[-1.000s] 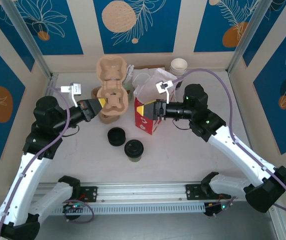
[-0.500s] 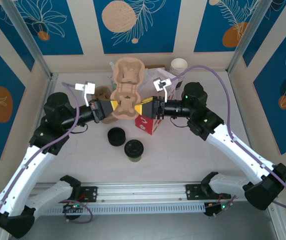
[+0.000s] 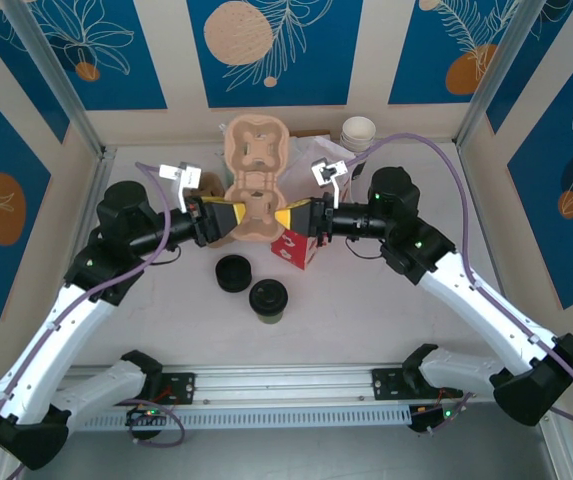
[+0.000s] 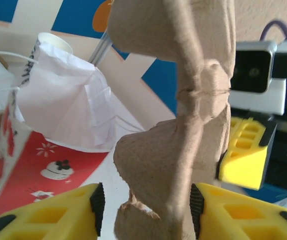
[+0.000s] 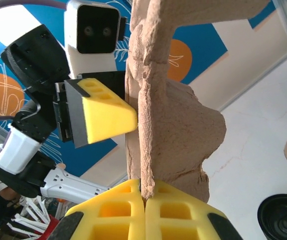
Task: Pack the takeout coffee
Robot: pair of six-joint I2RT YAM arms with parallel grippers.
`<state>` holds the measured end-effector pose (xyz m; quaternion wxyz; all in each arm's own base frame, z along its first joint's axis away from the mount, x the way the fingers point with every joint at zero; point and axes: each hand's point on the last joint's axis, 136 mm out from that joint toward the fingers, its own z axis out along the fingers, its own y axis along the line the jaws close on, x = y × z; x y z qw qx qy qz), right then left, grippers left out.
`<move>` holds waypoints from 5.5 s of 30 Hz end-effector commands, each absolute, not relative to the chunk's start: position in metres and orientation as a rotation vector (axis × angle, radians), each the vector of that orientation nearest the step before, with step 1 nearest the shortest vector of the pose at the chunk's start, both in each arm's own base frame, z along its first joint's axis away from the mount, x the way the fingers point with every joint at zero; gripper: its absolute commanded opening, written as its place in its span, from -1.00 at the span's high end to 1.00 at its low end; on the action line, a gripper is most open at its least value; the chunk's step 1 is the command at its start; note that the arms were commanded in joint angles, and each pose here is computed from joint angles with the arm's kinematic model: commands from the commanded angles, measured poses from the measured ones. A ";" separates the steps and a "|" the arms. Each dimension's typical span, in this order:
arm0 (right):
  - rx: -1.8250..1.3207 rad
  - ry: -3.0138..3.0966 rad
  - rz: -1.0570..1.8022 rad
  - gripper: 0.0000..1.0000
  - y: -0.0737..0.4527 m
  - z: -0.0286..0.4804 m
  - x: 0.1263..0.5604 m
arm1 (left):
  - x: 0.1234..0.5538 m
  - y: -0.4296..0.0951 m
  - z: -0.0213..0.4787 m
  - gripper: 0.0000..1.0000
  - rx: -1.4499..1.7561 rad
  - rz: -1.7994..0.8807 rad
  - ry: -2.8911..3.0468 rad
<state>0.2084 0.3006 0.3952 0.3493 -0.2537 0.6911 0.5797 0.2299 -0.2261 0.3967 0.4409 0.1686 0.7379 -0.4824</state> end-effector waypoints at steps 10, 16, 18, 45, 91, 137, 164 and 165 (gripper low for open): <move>-0.435 2.045 1.319 1.00 0.251 0.382 0.209 | 0.217 -0.228 0.448 -0.41 0.959 -0.793 1.573; -0.389 2.189 1.292 1.00 0.244 0.369 0.200 | 0.215 -0.244 0.454 -0.37 1.151 -0.769 1.497; -0.390 2.216 1.297 1.00 0.244 0.369 0.198 | 0.215 -0.249 0.452 -0.37 1.213 -0.742 1.461; -0.522 2.304 1.464 1.00 0.272 0.373 0.196 | 0.253 -0.291 0.381 -0.25 1.601 -0.429 1.568; -0.174 2.226 1.218 -0.02 0.190 0.386 0.232 | 0.275 -0.308 0.394 0.30 1.526 -0.373 1.547; 0.462 2.553 0.664 0.10 0.156 0.257 0.384 | 0.271 -0.321 0.417 0.29 1.462 -0.493 1.524; 0.279 2.642 0.608 0.99 0.137 0.284 0.310 | 0.254 -0.370 0.408 0.26 1.552 -0.662 1.453; 0.268 2.648 0.616 0.99 0.137 0.285 0.306 | 0.254 -0.372 0.407 0.25 1.555 -0.676 1.452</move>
